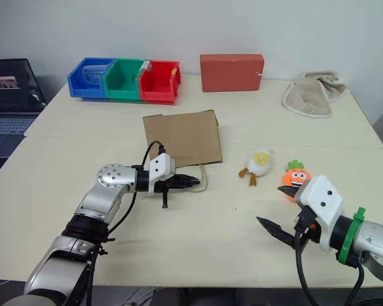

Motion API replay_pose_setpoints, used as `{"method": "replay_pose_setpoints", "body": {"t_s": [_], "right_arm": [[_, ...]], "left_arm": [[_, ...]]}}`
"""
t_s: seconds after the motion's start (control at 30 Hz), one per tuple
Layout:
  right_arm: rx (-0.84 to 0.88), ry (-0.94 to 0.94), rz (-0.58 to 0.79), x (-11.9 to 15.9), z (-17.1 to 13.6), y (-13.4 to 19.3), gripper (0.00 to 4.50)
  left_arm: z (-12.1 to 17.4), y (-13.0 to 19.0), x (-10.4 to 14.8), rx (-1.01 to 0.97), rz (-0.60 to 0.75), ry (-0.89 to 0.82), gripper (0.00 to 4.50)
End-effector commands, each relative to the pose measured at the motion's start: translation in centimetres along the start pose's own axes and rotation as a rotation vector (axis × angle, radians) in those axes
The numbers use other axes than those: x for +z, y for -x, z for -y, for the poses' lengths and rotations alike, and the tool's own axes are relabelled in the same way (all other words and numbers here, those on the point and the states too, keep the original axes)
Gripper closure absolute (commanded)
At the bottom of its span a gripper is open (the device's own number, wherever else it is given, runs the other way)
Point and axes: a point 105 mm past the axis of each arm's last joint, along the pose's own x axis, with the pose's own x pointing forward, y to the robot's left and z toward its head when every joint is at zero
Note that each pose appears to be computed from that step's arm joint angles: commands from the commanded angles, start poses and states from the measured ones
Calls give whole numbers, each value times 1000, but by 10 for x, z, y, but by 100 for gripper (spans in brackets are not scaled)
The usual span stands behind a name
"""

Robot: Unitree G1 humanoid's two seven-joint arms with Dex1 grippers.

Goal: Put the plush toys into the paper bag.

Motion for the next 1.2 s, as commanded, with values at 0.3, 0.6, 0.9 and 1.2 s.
{"method": "replay_pose_setpoints", "body": {"t_s": [0.3,0.6,0.9,1.2], "right_arm": [[8,54,36,12,-6,3,0],[49,2,84,15,-21,-10,101],[-75,0,136,16,-2,-66,411],[-197,64,141,9,6,-123,448]], "left_arm": [[10,-16,56,-52,115,102,447],[24,-24,86,-145,129,300,450],[26,-22,92,-204,153,481,450],[11,-20,104,-165,209,651,450]]}}
